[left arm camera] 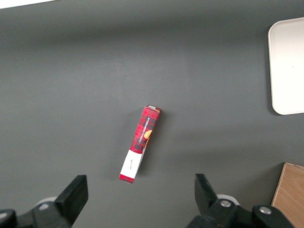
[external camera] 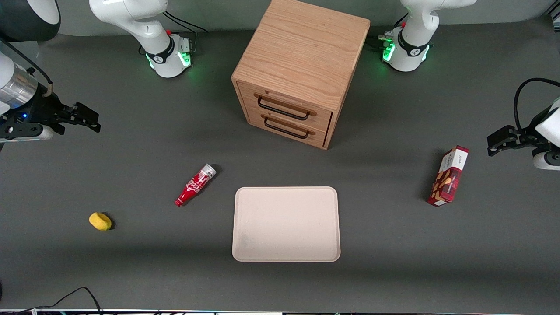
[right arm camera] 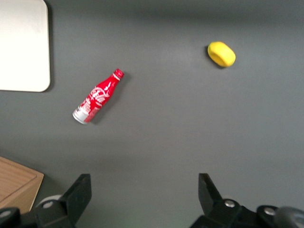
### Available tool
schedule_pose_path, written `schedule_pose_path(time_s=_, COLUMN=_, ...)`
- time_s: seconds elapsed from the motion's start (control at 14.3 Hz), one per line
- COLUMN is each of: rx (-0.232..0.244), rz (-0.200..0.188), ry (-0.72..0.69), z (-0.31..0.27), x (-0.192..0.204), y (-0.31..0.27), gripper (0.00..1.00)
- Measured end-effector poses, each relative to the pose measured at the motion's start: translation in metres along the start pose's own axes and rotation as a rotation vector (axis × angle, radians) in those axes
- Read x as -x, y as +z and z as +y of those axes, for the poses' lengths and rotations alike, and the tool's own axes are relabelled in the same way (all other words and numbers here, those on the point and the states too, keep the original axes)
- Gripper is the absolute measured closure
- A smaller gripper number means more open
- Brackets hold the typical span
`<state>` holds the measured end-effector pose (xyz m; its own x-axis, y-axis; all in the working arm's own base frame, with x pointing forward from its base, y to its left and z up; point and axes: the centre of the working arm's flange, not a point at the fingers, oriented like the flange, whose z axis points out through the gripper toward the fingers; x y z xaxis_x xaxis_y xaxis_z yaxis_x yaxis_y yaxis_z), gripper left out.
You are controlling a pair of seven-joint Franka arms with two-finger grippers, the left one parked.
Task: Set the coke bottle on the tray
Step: 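Move the right gripper toward the red Coca-Cola bottle lying on the table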
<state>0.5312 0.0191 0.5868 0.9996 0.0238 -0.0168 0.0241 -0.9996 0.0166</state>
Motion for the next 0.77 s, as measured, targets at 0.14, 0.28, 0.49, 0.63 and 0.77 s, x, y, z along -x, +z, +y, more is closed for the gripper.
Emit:
schedule_pose_path(time_s=0.14, rx=0.0, rz=-0.014, ry=0.0, z=0.0, x=0.002, y=0.0, gripper=0.0)
schedule_pose_path(time_s=0.28, rx=0.001, rz=-0.013, ry=-0.001, z=-0.001, x=0.001, y=-0.001, gripper=0.0)
schedule_pose_path(time_s=0.49, rx=0.005, rz=-0.027, ry=-0.007, z=-0.006, x=-0.008, y=0.007, gripper=0.0)
schedule_pose_path(time_s=0.63, rx=0.012, rz=-0.051, ry=0.023, z=-0.018, x=-0.021, y=0.025, gripper=0.0)
schedule_pose_path(time_s=0.77, rx=0.012, rz=-0.059, ry=0.079, z=-0.042, x=-0.038, y=0.049, gripper=0.0)
